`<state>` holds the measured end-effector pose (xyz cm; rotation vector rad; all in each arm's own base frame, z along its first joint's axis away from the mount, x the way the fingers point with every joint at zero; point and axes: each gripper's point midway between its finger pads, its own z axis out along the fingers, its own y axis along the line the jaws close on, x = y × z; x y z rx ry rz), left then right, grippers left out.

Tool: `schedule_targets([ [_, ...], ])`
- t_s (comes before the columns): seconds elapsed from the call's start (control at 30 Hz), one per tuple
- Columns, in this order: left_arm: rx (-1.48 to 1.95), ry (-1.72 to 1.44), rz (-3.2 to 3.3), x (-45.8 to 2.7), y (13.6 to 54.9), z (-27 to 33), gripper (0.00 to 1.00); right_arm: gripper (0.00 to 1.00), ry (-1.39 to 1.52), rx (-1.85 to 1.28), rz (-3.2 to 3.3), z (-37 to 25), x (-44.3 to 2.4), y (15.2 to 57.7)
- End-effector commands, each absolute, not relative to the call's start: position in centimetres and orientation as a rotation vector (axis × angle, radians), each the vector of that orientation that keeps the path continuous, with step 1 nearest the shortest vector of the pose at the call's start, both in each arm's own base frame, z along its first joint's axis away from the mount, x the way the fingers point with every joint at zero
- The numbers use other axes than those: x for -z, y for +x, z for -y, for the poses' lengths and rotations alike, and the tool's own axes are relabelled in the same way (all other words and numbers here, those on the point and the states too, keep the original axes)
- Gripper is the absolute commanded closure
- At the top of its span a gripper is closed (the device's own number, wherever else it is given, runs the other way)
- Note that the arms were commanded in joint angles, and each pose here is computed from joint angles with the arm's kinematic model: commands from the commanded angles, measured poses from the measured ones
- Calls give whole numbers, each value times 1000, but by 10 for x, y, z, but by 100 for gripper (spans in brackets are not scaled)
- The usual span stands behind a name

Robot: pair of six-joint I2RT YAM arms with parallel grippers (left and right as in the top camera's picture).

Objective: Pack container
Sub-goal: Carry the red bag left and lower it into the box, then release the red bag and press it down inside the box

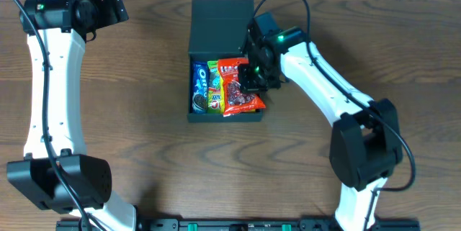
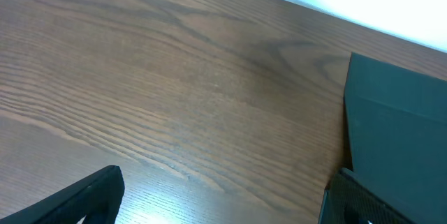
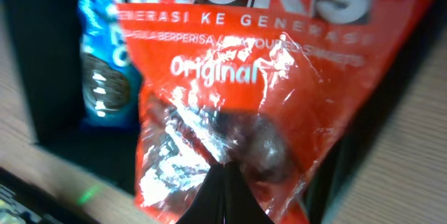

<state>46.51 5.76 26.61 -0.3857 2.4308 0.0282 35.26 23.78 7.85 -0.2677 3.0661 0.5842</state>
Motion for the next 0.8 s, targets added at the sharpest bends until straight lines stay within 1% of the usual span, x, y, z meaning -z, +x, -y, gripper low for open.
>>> schedule_targets([
  [0.0,-32,-360,-2386,-287,463,-58,5,99,-322,-508,-3102,-233,-60,349],
  [0.1,-32,-360,-2386,-287,463,-58,5,99,-322,-501,-3097,-233,-56,352],
  [0.2,-32,-360,-2386,-287,463,-58,5,99,-322,-512,-3069,-236,-66,359],
  [0.33,-32,-360,-2386,-287,463,-58,5,99,-322,-533,-3009,-239,-106,377],
  [0.47,-32,-360,-2386,-287,463,-58,5,99,-472,-525,-2976,-241,-134,374],
  [0.57,-32,-360,-2386,-287,463,-58,5,99,-598,-507,-2998,-243,-133,358],
  [0.77,-32,-360,-2386,-287,463,-58,5,99,-702,-505,-3112,-245,-102,321],
])
